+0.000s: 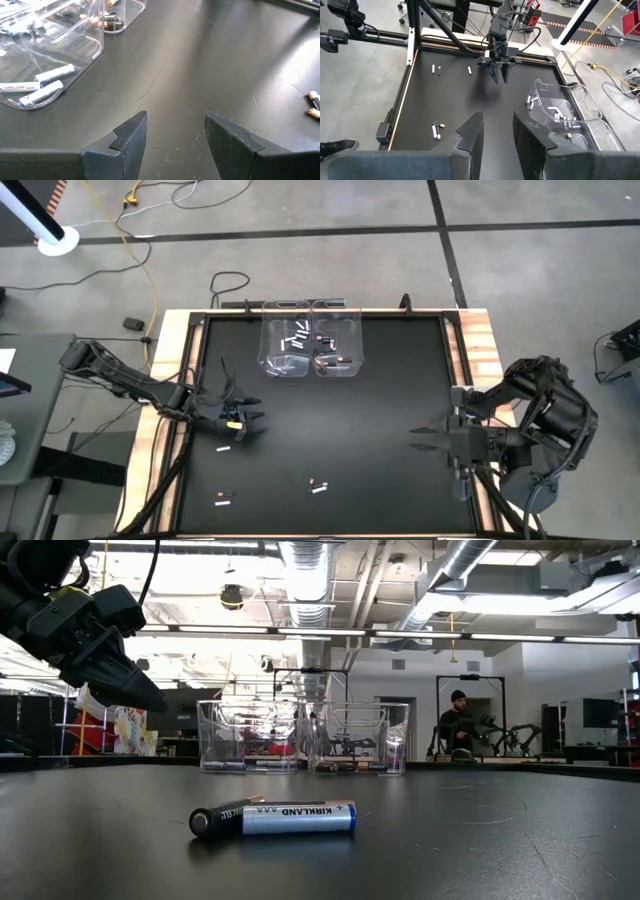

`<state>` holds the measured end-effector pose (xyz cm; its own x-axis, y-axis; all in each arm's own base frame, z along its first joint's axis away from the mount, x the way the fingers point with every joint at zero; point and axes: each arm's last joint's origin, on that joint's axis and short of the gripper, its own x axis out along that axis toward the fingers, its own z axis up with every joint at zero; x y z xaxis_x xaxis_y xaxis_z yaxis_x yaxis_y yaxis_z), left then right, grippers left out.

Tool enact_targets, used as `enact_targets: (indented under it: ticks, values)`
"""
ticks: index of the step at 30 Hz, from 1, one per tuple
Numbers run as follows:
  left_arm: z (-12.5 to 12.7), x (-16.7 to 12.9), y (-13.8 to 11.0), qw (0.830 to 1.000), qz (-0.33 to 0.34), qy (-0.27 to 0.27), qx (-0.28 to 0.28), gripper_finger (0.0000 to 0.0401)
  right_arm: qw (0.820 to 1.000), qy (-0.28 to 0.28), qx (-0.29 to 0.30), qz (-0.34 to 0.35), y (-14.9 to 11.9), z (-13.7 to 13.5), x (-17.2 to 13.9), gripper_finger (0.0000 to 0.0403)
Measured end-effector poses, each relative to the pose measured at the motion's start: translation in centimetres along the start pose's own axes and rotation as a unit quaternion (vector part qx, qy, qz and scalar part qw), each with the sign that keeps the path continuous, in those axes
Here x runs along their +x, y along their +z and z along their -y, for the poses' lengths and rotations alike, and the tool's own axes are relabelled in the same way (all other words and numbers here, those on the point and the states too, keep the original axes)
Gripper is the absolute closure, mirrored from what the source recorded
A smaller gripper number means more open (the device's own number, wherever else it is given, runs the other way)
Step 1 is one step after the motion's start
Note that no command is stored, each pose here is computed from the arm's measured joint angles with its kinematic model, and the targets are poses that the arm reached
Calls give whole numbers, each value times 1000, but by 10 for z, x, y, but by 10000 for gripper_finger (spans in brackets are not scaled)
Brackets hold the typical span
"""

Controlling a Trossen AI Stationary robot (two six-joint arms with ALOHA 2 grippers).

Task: Sort batteries
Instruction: Put the white battery into the left transparent bin

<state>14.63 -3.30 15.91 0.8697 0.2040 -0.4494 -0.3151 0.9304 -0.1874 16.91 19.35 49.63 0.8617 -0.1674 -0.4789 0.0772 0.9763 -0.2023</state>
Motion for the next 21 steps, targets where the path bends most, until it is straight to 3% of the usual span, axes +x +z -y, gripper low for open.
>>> enact_targets:
  ticks: [13,21]
  values:
    - [0,0,0,1000,0,0,0,207,996,-3,86,-2,0,-4,3,281]
    - [0,0,0,1000,0,0,0,207,993,-62,102,7,-3,-33,31,281]
